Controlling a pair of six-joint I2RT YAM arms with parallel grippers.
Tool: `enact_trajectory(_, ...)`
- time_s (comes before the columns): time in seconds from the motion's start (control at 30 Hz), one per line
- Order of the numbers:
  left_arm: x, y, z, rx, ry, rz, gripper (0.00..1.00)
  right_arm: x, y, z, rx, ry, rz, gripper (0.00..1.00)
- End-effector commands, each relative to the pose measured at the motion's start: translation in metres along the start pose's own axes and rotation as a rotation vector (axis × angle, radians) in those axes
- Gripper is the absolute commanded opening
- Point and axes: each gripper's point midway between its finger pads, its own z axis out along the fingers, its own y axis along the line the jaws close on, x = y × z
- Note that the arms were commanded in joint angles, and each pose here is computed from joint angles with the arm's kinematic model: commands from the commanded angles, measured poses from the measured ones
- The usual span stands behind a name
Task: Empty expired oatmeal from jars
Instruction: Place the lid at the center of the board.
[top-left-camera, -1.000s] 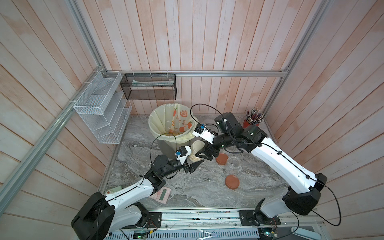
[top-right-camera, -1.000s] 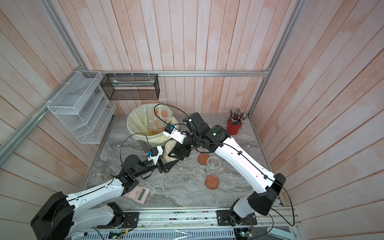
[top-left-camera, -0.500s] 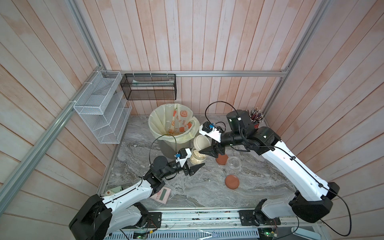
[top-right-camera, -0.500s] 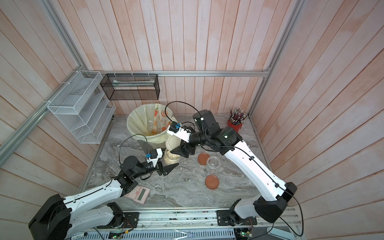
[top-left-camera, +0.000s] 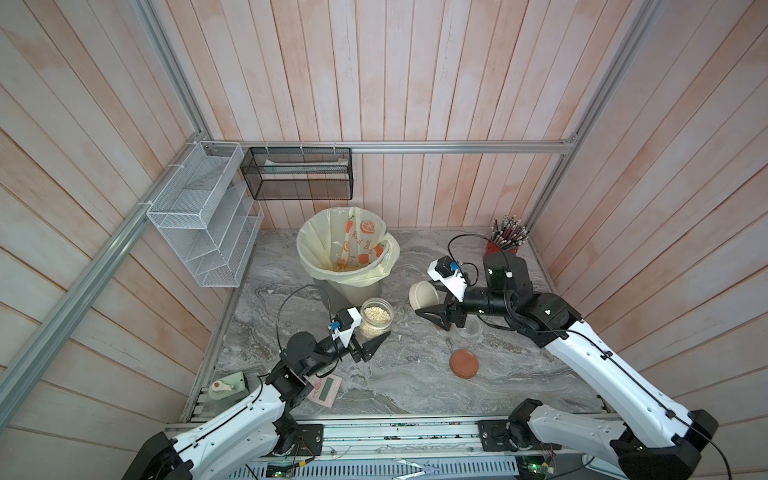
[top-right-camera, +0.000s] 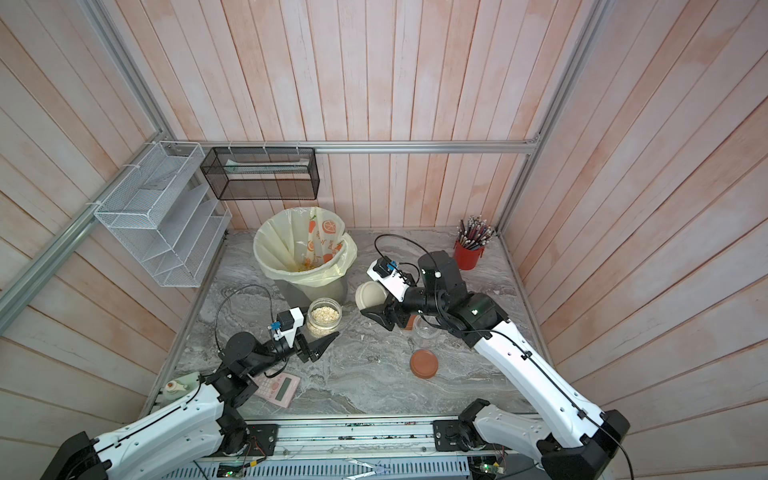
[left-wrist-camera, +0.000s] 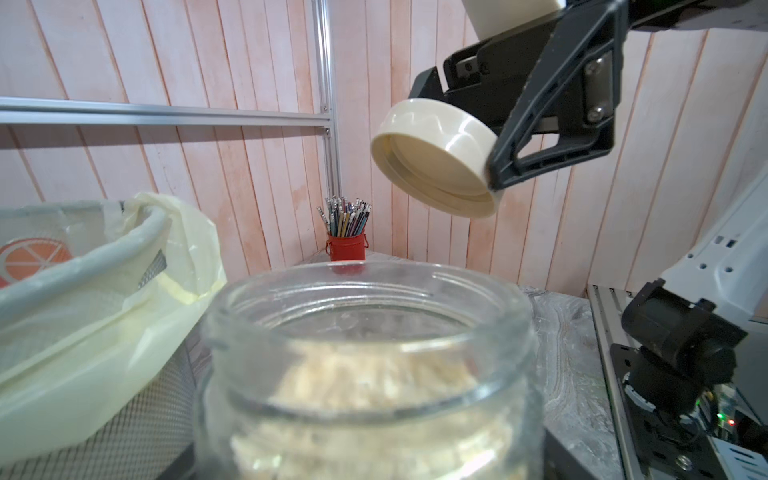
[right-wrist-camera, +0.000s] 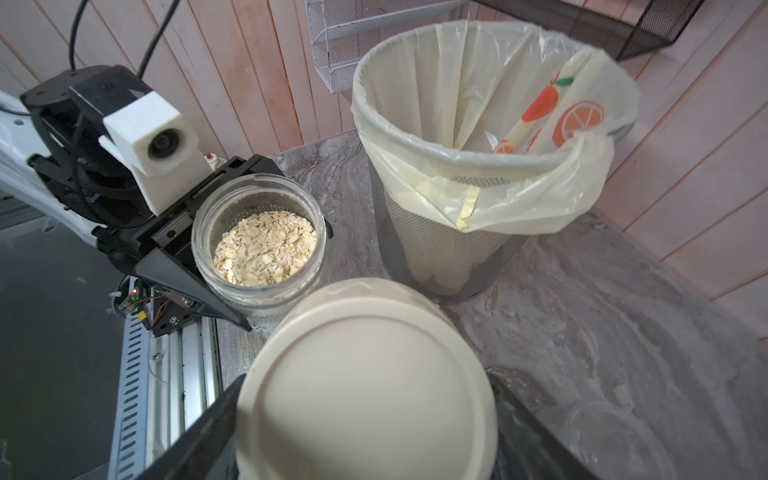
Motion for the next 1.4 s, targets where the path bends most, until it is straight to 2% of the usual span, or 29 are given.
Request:
enact_trajectory(0.0,-0.006,0.012,-0.011,-0.087,-0.041,-0.033,0.00,0.012,-0.012,0.007,0.050,-0.005,0.190,0.47)
enact_trajectory(0.23,0.004,0.015,-0.026,-0.127,-0.040,-0.070,0.00,0.089,-0.021,0.026,0.139,0.187,0.408,0.45)
enact_trajectory(0.43,0.020,0.015,-0.028,-0.139,-0.002,-0.085,0.00,0.133,-0.006,0.042,0.158,0.300,0.449,0.45)
enact_trajectory(0.57,0.035,0.016,-0.030,-0.148,0.019,-0.138,0.00,0.166,0.003,0.052,0.180,0.386,0.463,0.45)
enact_trajectory(0.77,0.050,0.015,-0.034,-0.153,0.034,-0.172,0.00,0.207,0.011,0.062,0.222,0.464,0.484,0.44)
enact_trajectory(1.37,0.066,0.014,-0.038,-0.160,0.052,-0.195,0.00,0.251,0.013,0.088,0.305,0.552,0.457,0.48)
